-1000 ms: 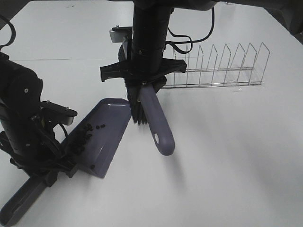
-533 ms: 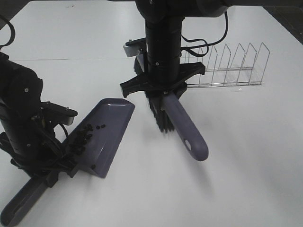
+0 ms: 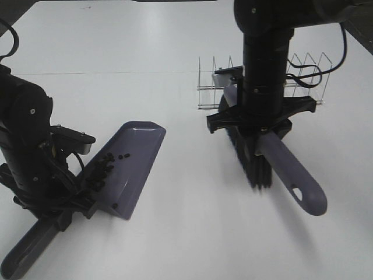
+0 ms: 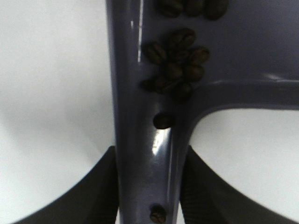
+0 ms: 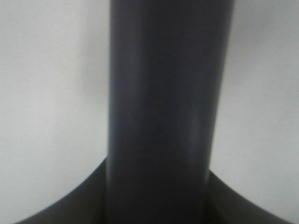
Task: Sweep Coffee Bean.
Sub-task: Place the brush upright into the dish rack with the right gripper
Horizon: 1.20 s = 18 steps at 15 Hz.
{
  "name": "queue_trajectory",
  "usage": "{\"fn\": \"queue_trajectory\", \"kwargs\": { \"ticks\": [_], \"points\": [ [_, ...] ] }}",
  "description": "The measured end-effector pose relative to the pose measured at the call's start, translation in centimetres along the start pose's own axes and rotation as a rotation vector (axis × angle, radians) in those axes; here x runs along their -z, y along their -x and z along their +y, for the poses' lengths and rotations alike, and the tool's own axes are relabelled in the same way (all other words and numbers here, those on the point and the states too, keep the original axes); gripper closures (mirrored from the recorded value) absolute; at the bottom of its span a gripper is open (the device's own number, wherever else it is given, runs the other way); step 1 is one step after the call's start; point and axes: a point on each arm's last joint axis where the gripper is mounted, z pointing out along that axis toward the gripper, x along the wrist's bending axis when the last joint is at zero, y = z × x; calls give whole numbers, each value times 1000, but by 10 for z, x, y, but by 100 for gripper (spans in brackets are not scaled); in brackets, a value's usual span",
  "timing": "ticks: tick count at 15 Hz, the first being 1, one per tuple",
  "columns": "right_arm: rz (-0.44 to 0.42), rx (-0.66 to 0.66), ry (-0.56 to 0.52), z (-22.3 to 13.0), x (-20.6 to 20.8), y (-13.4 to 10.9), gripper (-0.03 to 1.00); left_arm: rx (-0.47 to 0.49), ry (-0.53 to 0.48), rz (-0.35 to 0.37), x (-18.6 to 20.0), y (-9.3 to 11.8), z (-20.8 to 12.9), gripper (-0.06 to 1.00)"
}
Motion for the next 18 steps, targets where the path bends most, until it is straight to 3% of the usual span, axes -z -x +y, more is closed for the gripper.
{"fn": "queue_trajectory", "kwargs": {
  "ticks": [4, 11, 18],
  "points": [
    [15, -49, -62, -2, -15, 38, 67, 22, -1, -3, 0, 0, 0, 61],
    [57, -102, -54, 4, -20, 80, 67, 54, -16, -19, 0, 2, -1, 61],
    [70, -89, 4, 29, -25, 93, 67, 74, -32, -34, 0, 3, -2, 61]
  ]
}}
